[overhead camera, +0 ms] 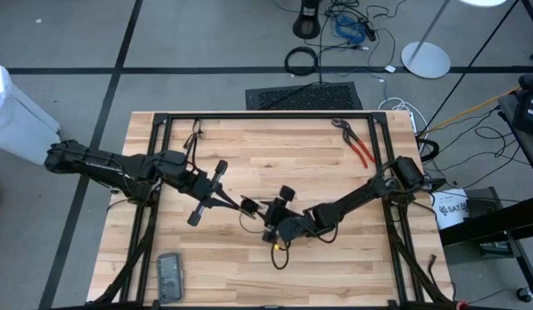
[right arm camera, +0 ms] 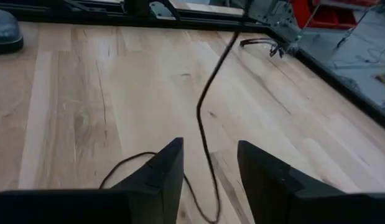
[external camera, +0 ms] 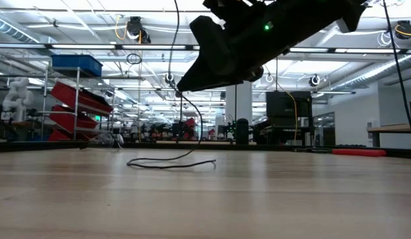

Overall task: Coil cords
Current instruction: Coil the black wire onto the spool

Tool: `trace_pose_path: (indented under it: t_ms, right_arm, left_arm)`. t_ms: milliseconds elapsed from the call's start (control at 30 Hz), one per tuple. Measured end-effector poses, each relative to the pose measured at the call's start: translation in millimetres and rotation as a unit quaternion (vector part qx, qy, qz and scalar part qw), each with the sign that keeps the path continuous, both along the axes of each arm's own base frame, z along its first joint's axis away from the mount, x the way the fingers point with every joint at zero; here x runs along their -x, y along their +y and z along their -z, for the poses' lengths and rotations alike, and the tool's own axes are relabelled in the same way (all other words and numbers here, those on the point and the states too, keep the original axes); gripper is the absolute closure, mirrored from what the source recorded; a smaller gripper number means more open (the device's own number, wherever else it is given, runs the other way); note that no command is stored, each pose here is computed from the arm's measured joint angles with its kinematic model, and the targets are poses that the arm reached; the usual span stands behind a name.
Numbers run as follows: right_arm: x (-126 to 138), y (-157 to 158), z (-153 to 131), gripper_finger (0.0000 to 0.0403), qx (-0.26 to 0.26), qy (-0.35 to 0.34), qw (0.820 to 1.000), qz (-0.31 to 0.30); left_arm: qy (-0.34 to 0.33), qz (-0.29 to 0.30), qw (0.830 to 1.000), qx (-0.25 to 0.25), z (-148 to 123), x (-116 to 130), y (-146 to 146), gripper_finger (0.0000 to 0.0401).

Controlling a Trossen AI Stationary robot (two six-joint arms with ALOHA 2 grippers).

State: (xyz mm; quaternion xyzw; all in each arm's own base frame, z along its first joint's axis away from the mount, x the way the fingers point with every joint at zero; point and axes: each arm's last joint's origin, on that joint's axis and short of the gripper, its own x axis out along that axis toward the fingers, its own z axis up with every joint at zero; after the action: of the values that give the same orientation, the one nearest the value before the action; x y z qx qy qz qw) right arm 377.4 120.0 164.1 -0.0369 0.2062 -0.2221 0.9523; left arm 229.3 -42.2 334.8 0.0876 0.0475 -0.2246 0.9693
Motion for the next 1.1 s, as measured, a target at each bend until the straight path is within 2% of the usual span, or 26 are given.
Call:
trace_pose_path:
  t_ms: [233,700,867,1100]
  right_arm:
    - [3,6,0,0.0268,0.011,-0.001,1.000,0.005]
    - [-3,-10,10,0.0275,0.000,0.023,1.000,0.010]
    - [-4,-9,12,0.0297,0.001,0.020,1.000,0.008]
    - [-5,-11,12,0.0361,-0.004,0.026,1.000,-0.005]
  left_arm:
    - [-0.001,0.000,1.000,-0.002,0,0,0,0.0399]
    - [-0.001,0.000,1.000,-0.004,0,0,0,0.0399]
    - [-0.001,0.000,1.000,-0.004,0,0,0,0.0399]
    - [-0.001,-0.001,1.000,-0.004,0,0,0,0.0399]
